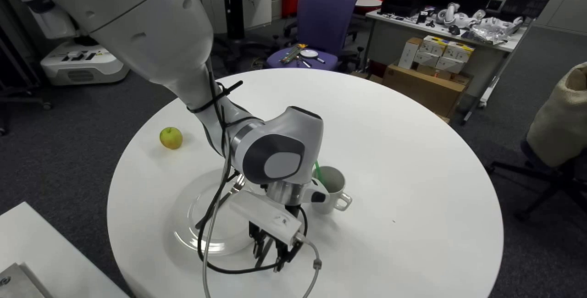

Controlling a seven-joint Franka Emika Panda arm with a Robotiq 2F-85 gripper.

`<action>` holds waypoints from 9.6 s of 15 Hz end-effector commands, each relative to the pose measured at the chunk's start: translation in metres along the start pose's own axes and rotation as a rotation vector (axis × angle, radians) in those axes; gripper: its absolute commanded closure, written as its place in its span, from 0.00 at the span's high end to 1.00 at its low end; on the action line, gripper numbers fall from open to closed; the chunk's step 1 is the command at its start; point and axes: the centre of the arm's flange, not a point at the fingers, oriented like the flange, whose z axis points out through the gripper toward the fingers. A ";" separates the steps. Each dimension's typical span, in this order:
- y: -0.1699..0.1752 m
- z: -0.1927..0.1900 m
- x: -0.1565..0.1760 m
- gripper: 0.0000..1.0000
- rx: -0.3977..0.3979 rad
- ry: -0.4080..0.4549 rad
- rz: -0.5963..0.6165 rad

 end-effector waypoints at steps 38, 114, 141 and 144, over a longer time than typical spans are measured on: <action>0.004 -0.014 -0.008 0.60 -0.142 -0.062 -0.342; -0.008 -0.018 -0.004 0.11 -0.109 0.073 -0.403; -0.011 -0.037 -0.008 0.03 -0.141 0.124 -0.327; -0.012 -0.041 -0.009 0.03 -0.154 0.147 -0.276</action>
